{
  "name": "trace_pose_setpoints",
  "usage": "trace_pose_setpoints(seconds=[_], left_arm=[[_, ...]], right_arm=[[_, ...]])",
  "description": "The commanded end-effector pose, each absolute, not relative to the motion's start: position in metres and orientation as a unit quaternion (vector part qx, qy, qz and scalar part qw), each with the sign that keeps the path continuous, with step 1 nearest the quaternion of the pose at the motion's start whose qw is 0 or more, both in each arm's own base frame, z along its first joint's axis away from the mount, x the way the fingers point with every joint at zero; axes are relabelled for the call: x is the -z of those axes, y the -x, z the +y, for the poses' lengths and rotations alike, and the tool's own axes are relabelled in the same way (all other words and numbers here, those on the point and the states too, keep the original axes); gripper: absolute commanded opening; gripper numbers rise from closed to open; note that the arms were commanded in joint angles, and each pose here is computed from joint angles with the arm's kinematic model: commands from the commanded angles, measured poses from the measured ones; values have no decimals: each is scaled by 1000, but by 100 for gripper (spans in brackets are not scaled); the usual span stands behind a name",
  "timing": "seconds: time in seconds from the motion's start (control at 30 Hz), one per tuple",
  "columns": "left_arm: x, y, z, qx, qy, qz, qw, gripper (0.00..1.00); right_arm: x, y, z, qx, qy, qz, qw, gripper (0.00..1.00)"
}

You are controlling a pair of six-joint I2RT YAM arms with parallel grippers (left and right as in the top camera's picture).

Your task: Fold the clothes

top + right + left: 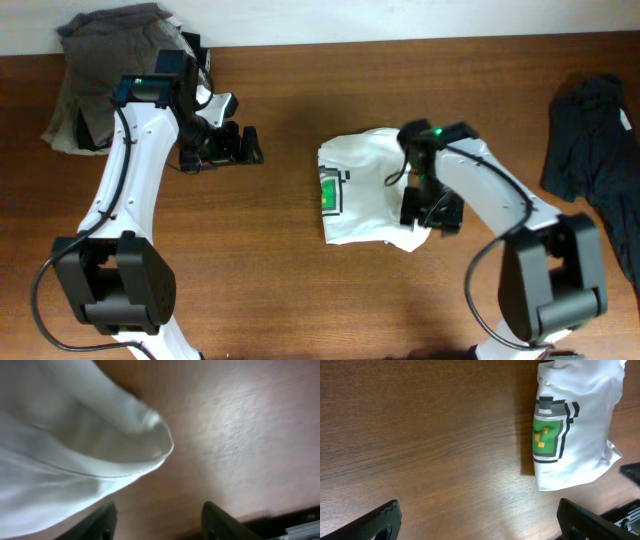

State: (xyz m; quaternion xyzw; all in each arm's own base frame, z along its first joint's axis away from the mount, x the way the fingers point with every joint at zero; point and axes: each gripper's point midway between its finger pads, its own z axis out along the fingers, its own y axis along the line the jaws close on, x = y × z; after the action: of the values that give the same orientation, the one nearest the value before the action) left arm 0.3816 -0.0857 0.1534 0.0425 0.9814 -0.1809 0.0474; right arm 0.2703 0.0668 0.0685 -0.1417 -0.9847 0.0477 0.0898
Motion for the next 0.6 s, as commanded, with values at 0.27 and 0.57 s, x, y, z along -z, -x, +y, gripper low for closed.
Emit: trace_pose_setpoints(seconds=[0.27, 0.57], left_arm=[[-152, -382, -105, 181, -66, 980, 54, 99], [-152, -381, -108, 181, -70, 980, 52, 99]], right_arm=[[-101, -314, 166, 240, -38, -970, 10, 37], [-33, -262, 163, 249, -30, -962, 110, 35]])
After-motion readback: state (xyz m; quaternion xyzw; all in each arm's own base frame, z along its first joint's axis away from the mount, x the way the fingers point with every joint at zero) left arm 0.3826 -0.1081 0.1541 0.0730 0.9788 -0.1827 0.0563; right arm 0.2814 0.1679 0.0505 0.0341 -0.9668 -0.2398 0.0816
